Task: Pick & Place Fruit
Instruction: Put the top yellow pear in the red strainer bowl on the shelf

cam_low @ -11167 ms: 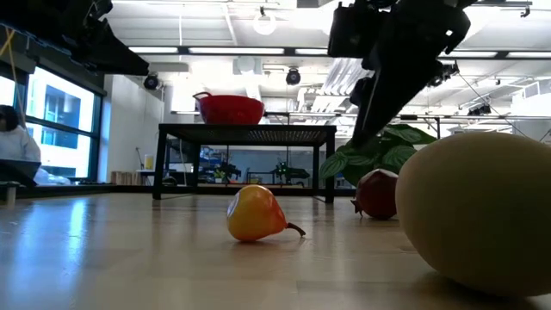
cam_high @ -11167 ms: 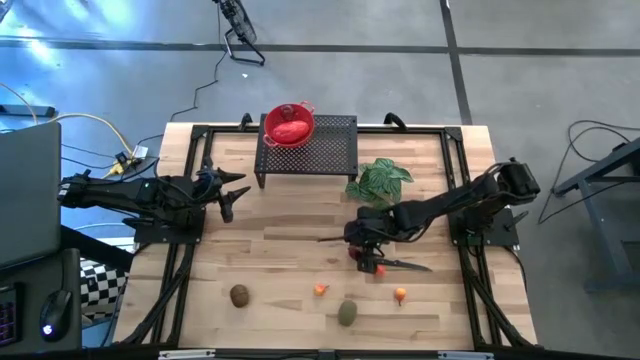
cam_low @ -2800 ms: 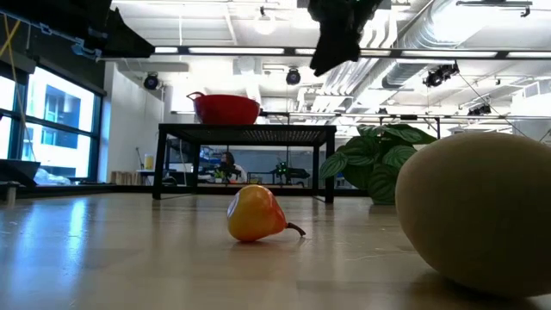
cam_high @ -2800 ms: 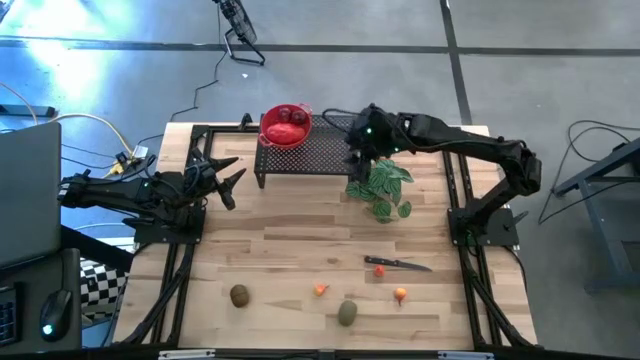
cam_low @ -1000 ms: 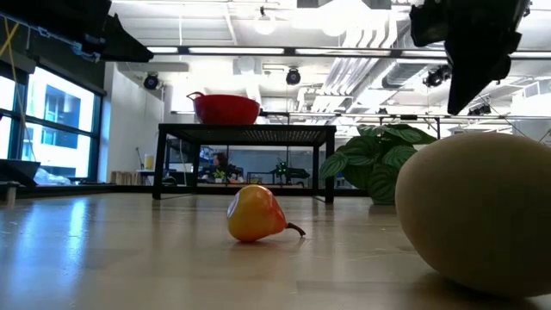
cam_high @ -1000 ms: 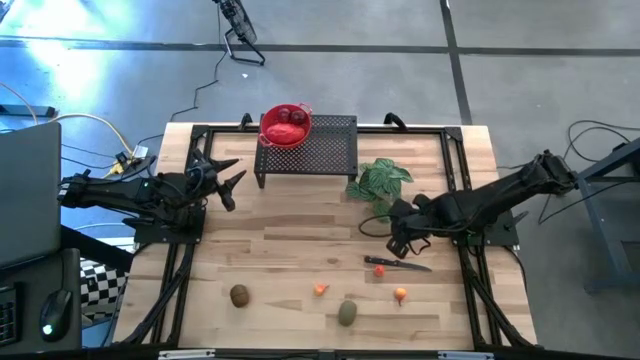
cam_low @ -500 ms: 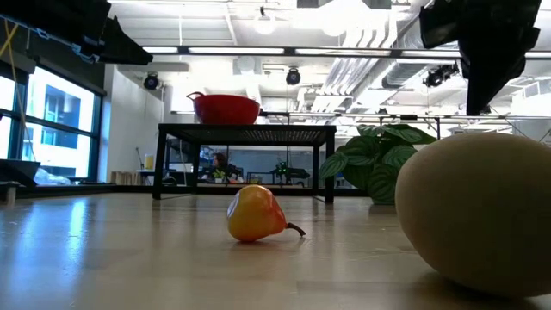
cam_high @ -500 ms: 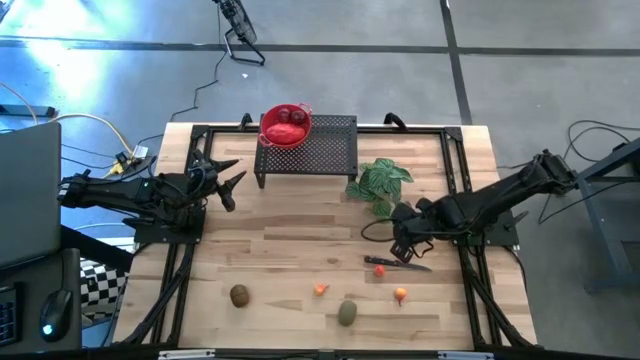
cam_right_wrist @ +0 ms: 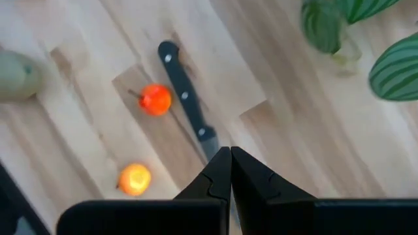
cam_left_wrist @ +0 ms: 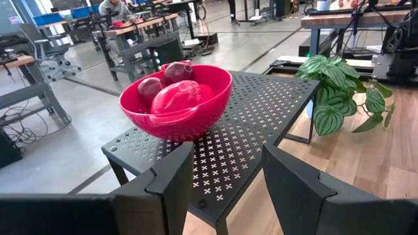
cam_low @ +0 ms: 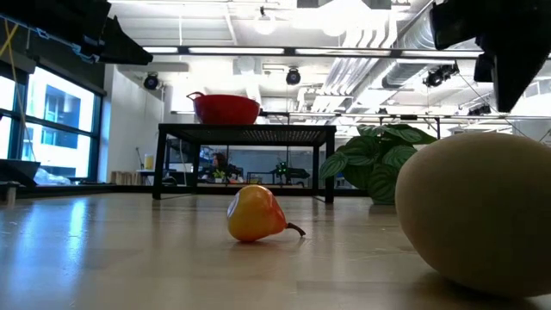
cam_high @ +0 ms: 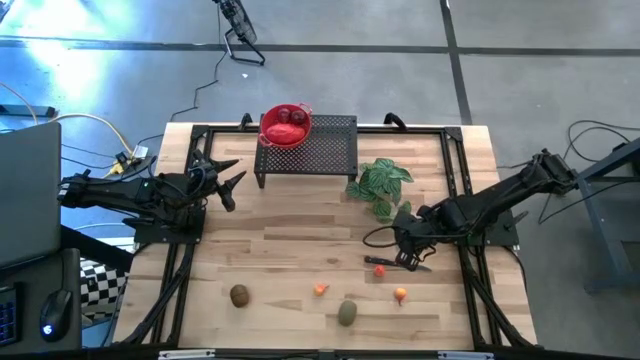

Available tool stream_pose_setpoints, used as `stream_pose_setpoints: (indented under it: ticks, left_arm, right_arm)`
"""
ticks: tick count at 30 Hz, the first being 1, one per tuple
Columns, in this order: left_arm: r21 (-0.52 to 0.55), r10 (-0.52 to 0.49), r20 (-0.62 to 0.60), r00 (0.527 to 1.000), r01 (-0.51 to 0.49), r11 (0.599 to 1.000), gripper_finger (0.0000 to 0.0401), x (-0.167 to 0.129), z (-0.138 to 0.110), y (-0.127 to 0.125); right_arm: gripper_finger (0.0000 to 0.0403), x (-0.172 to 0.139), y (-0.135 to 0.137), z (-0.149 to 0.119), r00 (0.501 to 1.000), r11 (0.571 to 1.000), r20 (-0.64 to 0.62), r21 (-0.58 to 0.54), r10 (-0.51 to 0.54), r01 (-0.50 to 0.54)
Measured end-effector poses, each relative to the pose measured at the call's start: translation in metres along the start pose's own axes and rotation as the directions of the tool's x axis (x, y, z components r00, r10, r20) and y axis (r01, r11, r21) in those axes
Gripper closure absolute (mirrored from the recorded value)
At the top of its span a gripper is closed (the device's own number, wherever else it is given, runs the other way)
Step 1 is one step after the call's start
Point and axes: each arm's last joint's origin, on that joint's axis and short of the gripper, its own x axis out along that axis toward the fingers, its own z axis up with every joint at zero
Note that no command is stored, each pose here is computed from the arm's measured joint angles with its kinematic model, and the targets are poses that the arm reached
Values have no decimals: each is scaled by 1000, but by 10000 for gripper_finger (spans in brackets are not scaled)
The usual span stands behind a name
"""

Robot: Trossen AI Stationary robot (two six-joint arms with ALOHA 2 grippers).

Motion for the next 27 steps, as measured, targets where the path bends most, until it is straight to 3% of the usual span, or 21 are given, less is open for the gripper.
stream_pose_setpoints:
  ticks: [9, 14, 21, 27]
  left_arm:
    - [-3, 0, 0, 1000, 0, 1000, 226, 0, 0, 0]
    - [-3, 0, 0, 1000, 0, 1000, 226, 0, 0, 0]
    - [-2, 1, 0, 1000, -1, 1000, 226, 0, 0, 0]
    - [-22, 0, 0, 1000, 0, 1000, 226, 0, 0, 0]
  right_arm:
    - [388, 0, 0, 0, 1000, 999, 13, 42, -9, 8]
    - [324, 0, 1, -1, 999, 999, 37, 22, -24, 23]
    - [217, 2, 8, -11, 998, 995, 55, -89, -40, 45]
    - [175, 14, 19, -15, 998, 990, 33, -126, -55, 59]
